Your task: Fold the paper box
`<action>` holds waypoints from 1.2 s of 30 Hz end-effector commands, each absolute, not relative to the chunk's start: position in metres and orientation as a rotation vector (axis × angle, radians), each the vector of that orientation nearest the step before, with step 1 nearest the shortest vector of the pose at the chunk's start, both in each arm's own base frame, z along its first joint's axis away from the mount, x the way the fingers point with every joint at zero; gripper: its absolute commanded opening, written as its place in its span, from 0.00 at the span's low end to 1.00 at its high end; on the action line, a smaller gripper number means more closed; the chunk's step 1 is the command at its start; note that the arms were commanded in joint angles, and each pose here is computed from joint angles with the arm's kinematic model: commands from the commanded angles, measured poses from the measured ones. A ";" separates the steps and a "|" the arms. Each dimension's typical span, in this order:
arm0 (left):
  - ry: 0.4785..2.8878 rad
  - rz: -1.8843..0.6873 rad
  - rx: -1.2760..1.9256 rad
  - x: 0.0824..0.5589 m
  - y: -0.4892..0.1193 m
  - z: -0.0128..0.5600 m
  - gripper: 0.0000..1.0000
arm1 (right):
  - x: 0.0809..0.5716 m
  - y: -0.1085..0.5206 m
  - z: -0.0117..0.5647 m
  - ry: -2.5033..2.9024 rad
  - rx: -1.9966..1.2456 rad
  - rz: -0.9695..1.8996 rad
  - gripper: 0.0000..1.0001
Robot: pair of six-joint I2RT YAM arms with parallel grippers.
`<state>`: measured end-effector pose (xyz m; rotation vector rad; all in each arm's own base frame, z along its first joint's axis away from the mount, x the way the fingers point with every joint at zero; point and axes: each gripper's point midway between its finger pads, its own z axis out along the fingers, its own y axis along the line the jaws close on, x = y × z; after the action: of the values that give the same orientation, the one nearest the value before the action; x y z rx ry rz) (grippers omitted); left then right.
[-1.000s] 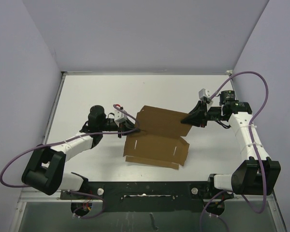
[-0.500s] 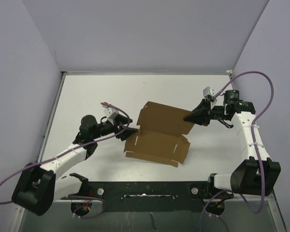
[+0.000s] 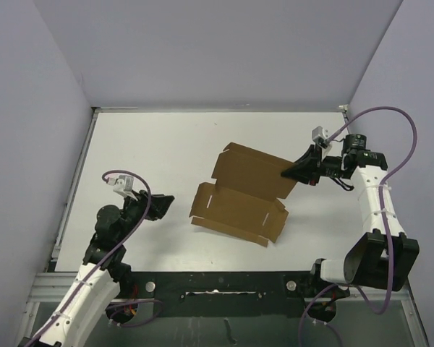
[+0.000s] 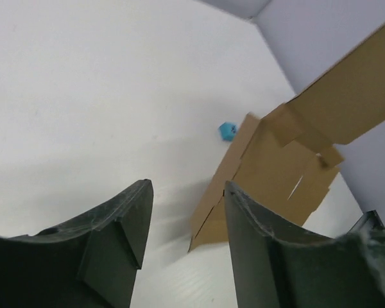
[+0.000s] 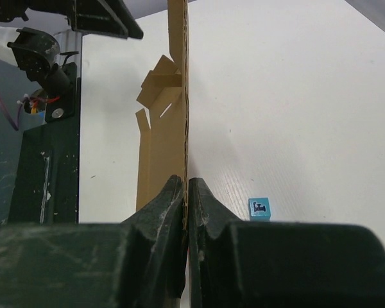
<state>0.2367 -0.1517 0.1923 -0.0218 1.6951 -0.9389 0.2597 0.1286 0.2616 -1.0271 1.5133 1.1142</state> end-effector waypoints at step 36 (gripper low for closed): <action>1.960 -1.044 0.196 0.203 -0.223 0.075 0.33 | 0.286 0.124 0.244 1.607 -0.954 1.132 0.00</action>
<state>0.1995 -0.2115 0.0505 0.1672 2.0588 -0.9819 0.2847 0.1214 0.2400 -0.9456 1.6393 1.1214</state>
